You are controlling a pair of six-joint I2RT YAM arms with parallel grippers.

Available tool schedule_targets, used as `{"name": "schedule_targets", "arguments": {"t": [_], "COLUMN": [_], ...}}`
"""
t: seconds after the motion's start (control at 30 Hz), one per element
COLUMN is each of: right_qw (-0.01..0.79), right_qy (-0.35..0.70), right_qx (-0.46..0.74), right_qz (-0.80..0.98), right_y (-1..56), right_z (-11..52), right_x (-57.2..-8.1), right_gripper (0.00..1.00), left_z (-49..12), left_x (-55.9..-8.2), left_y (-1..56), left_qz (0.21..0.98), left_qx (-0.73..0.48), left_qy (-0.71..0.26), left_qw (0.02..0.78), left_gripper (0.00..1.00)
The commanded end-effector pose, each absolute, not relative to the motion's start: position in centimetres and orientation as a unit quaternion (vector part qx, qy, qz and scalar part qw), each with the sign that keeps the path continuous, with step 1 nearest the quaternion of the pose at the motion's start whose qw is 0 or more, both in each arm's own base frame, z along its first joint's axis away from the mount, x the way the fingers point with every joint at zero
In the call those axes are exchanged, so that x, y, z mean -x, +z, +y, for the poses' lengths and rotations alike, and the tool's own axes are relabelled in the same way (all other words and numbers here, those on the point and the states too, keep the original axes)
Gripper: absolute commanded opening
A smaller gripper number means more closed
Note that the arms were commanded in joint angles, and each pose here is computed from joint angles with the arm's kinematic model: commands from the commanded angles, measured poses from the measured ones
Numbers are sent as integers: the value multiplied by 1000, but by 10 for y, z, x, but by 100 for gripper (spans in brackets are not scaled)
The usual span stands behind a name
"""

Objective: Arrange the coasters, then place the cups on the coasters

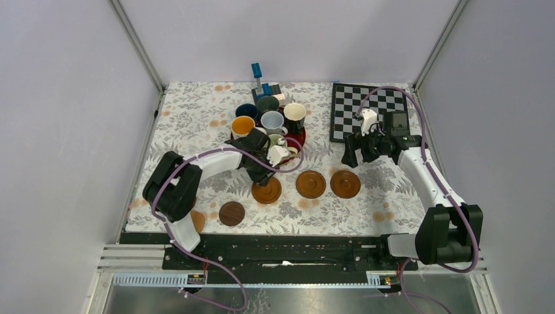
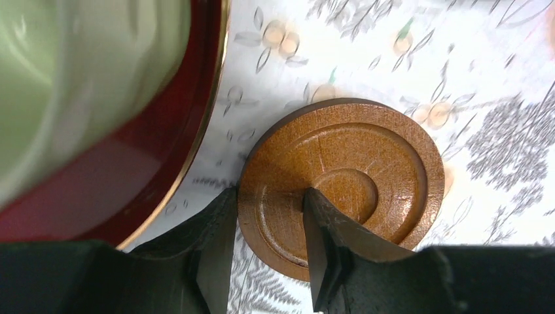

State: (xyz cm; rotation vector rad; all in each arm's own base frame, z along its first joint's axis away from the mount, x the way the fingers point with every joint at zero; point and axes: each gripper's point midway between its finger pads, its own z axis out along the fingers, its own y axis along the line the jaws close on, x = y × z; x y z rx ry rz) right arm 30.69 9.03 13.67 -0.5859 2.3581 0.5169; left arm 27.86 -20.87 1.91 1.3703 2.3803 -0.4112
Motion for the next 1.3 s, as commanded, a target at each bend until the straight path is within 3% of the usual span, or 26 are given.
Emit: {"name": "schedule_targets", "arguments": {"t": [0.0,0.67,1.27], "right_qw": [342,342,339], "right_qy": [192,200,202], "right_qx": [226,223,223], "right_qz": [892,891,891], "right_y": [145,144,141], "right_z": [87,88,88], "right_x": [-309,-308,-306], "right_gripper": [100,100,100], "left_z": [-237,-234,-232], "left_x": [-294,-299,-321], "left_y": [17,22,24], "left_qz": [847,857,857], "left_qx": [-470,-455,-450], "left_qy": [-141,-105,-87], "left_qw": [203,218,236], "left_gripper": [34,35,48]}}
